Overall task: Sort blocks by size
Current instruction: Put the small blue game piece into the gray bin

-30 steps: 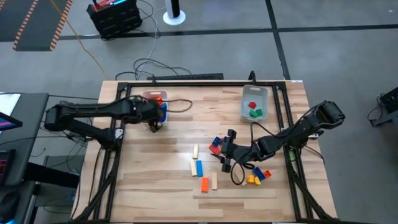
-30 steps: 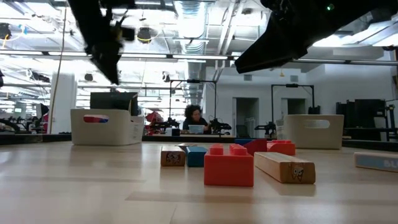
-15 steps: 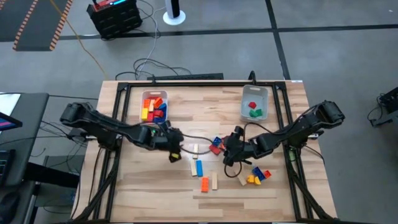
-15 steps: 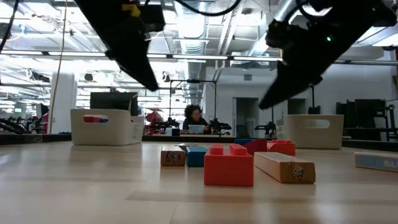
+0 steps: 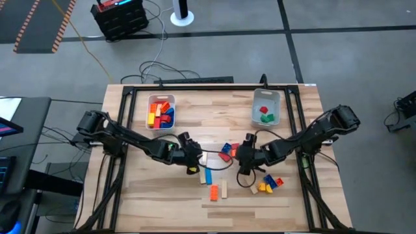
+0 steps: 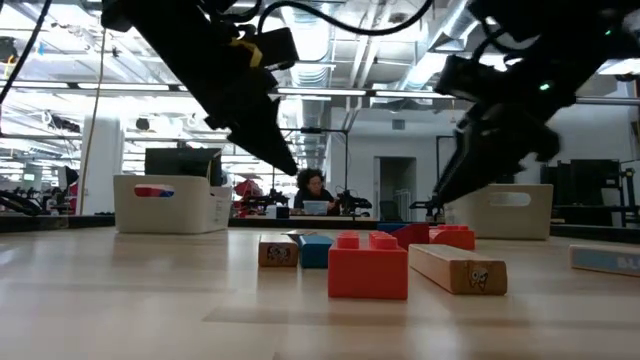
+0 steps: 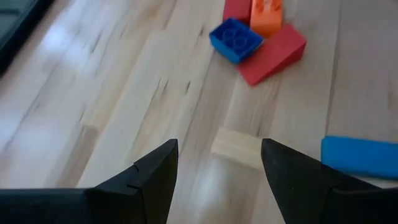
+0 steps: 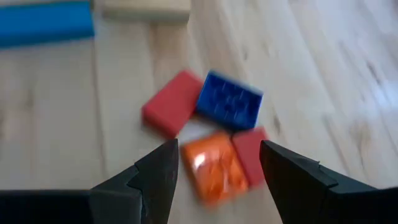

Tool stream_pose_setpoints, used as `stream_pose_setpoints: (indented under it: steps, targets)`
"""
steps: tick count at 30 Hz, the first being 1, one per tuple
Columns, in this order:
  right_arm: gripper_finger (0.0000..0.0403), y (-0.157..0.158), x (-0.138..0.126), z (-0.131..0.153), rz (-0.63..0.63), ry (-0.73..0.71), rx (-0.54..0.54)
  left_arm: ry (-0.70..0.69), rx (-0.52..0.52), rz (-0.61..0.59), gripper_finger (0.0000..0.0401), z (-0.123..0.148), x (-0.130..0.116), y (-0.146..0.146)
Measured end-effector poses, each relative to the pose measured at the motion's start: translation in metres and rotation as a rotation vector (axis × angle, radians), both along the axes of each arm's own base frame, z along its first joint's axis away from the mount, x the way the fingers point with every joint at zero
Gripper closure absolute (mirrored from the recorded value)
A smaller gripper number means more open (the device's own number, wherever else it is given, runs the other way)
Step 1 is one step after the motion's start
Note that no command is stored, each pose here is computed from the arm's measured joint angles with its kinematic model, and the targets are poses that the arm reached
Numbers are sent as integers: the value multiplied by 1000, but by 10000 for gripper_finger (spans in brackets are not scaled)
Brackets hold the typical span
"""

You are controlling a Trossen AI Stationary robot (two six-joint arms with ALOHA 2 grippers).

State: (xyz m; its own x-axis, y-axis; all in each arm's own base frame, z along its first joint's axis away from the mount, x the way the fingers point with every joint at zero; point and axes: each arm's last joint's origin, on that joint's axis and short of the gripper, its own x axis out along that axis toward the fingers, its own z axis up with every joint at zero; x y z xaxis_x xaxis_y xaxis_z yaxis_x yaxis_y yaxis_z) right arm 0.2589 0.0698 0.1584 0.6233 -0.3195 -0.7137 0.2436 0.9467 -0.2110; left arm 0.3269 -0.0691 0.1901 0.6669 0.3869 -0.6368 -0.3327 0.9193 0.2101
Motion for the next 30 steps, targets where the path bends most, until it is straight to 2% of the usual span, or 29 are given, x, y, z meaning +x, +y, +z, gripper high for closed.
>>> stream_pose_setpoints:
  steps: [5,10,14,19,22,27,30]
  targets:
    - [149,-17,12,2,87,-81,24,-13,39,-40,177,-3,6,-1]
    - [149,-30,21,10,235,-28,48,-10,70,-51,177,0,4,-1]
    - [149,-38,27,19,305,10,3,-30,157,-21,177,17,-5,-3]
    - [149,-56,29,19,320,11,-6,-84,207,33,177,36,-27,6]
    - [149,-60,32,22,335,-18,-39,-88,215,55,177,37,-43,15]
    - [149,-63,38,18,381,-32,-6,-105,179,117,177,32,-72,29]
    - [149,-63,46,6,409,37,0,-144,142,139,177,31,-89,32]
